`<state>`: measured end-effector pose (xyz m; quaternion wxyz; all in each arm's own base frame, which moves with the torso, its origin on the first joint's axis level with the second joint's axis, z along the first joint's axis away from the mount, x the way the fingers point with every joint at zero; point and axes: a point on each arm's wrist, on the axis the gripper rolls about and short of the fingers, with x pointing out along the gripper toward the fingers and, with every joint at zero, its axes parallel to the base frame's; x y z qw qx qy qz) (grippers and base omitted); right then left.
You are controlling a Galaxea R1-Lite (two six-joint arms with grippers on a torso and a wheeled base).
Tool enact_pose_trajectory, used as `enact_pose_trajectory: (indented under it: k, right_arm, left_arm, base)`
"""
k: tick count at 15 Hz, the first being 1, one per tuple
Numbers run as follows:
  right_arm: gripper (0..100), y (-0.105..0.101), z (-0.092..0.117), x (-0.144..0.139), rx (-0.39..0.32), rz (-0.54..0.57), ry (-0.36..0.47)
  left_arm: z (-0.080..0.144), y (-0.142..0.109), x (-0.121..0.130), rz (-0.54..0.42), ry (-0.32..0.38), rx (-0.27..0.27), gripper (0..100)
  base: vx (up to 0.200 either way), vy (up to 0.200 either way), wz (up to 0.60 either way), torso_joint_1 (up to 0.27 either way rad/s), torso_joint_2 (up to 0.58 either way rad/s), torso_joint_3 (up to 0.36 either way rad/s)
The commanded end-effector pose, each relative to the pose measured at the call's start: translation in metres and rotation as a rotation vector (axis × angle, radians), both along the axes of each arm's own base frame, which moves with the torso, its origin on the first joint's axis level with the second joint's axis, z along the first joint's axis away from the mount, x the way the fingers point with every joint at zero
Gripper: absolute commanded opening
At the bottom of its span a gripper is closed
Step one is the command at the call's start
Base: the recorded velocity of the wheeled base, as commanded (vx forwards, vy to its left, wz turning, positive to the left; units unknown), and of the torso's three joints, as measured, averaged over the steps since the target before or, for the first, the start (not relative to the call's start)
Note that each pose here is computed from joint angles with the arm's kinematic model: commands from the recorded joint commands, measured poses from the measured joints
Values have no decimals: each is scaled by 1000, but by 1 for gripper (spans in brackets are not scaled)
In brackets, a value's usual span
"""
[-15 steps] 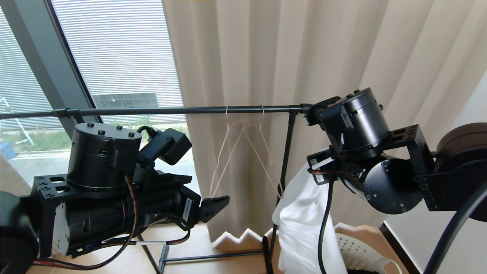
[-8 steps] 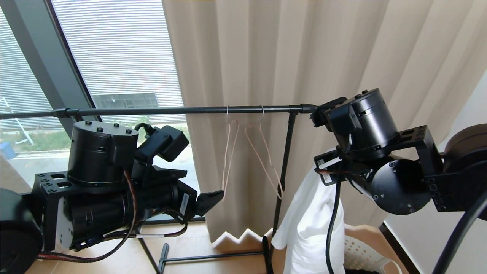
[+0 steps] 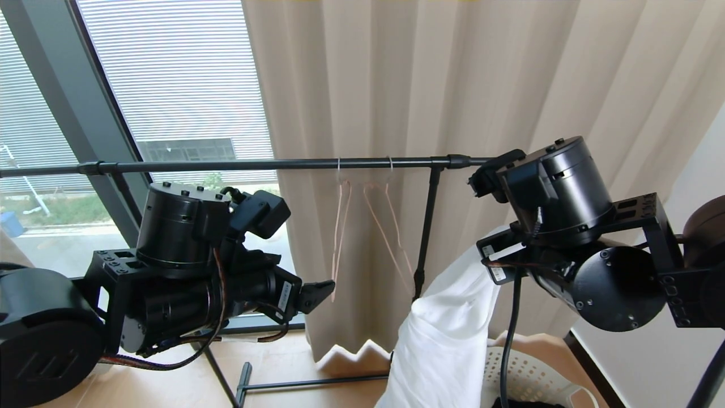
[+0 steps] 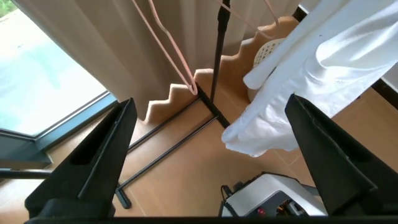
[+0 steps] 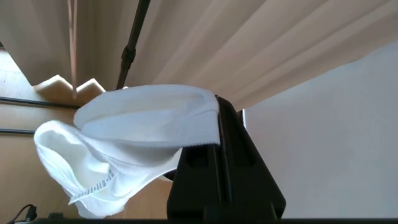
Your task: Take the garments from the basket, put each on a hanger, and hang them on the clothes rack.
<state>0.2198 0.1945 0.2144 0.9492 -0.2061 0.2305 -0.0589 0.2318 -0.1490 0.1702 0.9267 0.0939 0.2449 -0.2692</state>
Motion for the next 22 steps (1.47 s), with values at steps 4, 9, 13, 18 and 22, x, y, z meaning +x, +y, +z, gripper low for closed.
enact_pose_trajectory:
  k: [4,9,13,18,22]
  right_arm:
    - [0,-7,5,-15,-17,36,-4]
    - [0,-2,5,-20,-26,68,-3]
    - [0,0,3,-19,-37,74,2]
    - [0,-1,3,-19,-38,72,2]
    - [0,-1,3,-20,-36,74,1]
  left_arm:
    - [-12,-14,27,42,6,5,100]
    - [-25,-29,80,117,-2,15,100]
    - [-38,-33,109,179,-3,15,100]
    - [-51,-37,135,200,-4,14,100]
    - [-56,-45,154,204,-25,3,100]
  base:
    - [0,0,0,0,0,0]
    - [0,0,0,0,0,0]
    - [0,0,0,0,0,0]
    - [0,0,0,0,0,0]
    - [0,0,0,0,0,0]
